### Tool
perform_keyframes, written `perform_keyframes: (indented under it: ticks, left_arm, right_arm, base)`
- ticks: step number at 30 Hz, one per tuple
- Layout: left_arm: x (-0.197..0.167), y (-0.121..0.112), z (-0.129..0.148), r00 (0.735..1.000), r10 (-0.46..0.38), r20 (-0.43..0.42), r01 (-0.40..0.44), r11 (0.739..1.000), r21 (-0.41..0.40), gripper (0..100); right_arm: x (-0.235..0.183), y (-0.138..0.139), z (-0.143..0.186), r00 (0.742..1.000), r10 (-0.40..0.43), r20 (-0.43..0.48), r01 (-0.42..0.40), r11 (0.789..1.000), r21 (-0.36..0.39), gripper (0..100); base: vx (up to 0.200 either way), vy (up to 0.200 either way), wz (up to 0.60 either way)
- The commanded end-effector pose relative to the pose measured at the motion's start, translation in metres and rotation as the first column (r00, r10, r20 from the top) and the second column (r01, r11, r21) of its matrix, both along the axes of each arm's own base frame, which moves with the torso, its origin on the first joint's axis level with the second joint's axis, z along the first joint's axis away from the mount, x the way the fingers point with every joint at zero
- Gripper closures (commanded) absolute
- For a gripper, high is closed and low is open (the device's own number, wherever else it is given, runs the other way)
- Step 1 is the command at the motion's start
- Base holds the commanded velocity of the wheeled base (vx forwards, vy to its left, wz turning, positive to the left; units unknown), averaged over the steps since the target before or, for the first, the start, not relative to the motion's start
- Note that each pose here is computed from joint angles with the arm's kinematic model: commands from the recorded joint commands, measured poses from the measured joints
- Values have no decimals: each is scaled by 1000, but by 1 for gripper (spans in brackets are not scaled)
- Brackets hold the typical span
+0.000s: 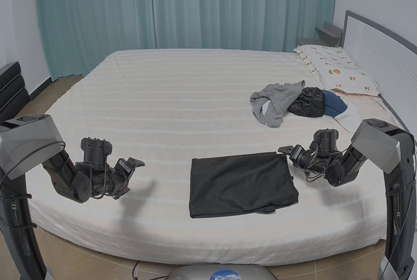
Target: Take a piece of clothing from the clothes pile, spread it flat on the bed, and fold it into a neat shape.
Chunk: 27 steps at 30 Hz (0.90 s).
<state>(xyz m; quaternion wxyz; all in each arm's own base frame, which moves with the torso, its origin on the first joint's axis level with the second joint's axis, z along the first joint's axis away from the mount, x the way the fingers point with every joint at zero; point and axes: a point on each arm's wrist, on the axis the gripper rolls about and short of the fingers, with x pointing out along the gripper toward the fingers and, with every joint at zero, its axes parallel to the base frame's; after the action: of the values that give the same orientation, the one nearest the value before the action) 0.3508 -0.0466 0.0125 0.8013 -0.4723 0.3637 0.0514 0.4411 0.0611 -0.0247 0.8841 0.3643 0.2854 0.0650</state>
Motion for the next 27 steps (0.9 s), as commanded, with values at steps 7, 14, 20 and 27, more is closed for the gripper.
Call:
perform_keyframes:
  ticks: [7,14,20,27]
  left_arm:
    - [0,-2,0,1000,-4,-1,4,1000,-1,0]
    - [0,-2,-1,1000,-6,-2,6,1000,1,0]
    - [0,-2,-1,1000,-6,-2,6,1000,1,0]
    - [0,-2,-1,1000,-6,-2,6,1000,1,0]
  right_arm:
    - [-60,-15,22,983,173,-61,-172,985,20,0]
    - [-65,-8,16,979,201,-37,-200,980,15,0]
    - [-59,-3,9,973,229,-37,-229,973,27,0]
    - [-60,-6,7,974,223,-50,-222,975,27,100]
  base:
    - [-200,0,0]
    - [-29,0,0]
    - [0,0,0]
    - [0,0,0]
